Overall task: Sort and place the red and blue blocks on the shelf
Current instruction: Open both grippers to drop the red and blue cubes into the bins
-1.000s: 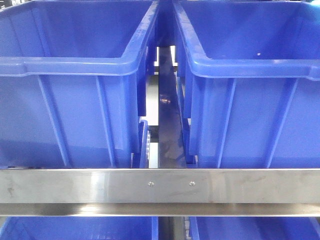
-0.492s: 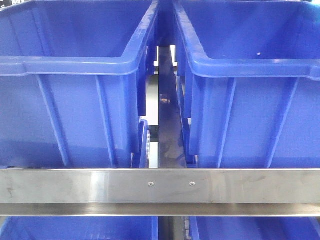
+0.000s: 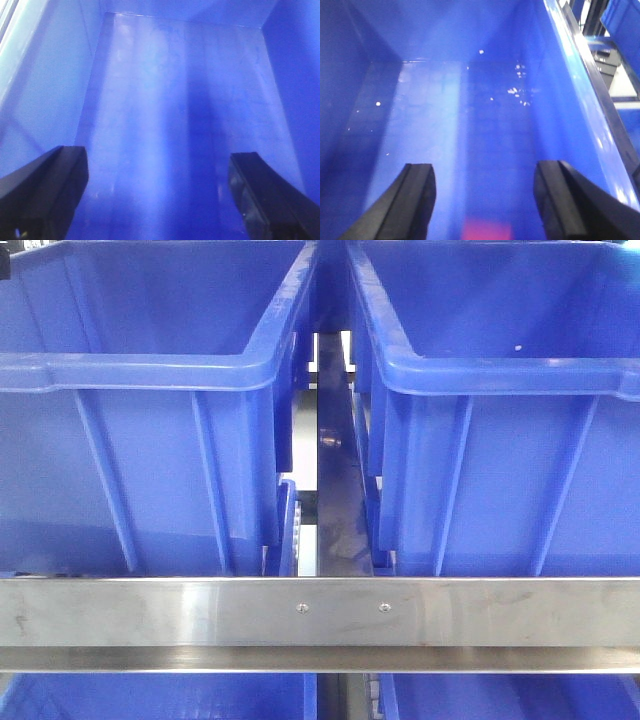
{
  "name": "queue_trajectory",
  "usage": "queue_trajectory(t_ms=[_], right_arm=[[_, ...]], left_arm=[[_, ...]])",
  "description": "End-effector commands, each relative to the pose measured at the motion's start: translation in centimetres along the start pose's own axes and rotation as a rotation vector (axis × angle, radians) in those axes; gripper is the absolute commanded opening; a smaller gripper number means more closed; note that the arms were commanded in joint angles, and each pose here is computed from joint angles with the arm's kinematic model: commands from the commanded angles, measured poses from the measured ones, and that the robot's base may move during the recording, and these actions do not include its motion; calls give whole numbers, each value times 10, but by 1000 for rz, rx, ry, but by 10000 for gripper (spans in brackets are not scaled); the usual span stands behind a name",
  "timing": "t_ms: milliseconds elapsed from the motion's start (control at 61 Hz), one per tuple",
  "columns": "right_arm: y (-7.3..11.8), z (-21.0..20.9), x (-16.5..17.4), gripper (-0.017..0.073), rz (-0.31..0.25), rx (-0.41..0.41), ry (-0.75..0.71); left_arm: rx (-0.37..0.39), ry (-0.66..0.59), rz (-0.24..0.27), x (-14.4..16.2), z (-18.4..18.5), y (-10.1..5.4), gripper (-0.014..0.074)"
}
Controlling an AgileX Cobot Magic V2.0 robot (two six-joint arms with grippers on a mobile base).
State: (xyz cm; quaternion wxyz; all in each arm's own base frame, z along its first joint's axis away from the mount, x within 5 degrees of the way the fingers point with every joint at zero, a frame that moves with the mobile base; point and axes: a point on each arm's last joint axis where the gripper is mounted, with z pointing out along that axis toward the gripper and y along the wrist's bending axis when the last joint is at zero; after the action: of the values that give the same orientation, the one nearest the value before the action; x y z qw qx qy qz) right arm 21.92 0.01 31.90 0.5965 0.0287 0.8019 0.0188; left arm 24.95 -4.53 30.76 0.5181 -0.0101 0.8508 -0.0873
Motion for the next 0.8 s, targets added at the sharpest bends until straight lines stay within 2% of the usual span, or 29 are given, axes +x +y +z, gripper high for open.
queue_trajectory(t_ms=[0,98,180,262,344,377,426,508,787], right_arm=[[3,-5,-23,541,-20,-20,-138],[3,-5,-23,540,-20,-20,-139],[3,-5,-23,491,-21,-21,-142],[3,-5,-24,336,-21,-21,-143],[3,-5,-24,99,-21,-22,-147],[3,-5,-24,26,-21,-22,-148],[3,-5,-24,73,-21,-23,-152],[3,-5,-25,44,-21,-24,-156],[3,-12,-27,48,-21,-24,-171]], left_arm=[[37,-117,-11,-20,-8,-5,599],[39,-121,-11,-20,-8,-5,574],[40,-125,-11,-21,-8,-5,484],[41,-129,-13,-21,-9,-5,319],[43,-136,-13,-22,-12,-5,106],[44,-143,-13,-23,-14,-6,125],[46,-151,-14,-24,-17,-6,146],[49,-166,-14,-26,-21,-6,137],[41,-193,-11,-29,-49,-4,134]])
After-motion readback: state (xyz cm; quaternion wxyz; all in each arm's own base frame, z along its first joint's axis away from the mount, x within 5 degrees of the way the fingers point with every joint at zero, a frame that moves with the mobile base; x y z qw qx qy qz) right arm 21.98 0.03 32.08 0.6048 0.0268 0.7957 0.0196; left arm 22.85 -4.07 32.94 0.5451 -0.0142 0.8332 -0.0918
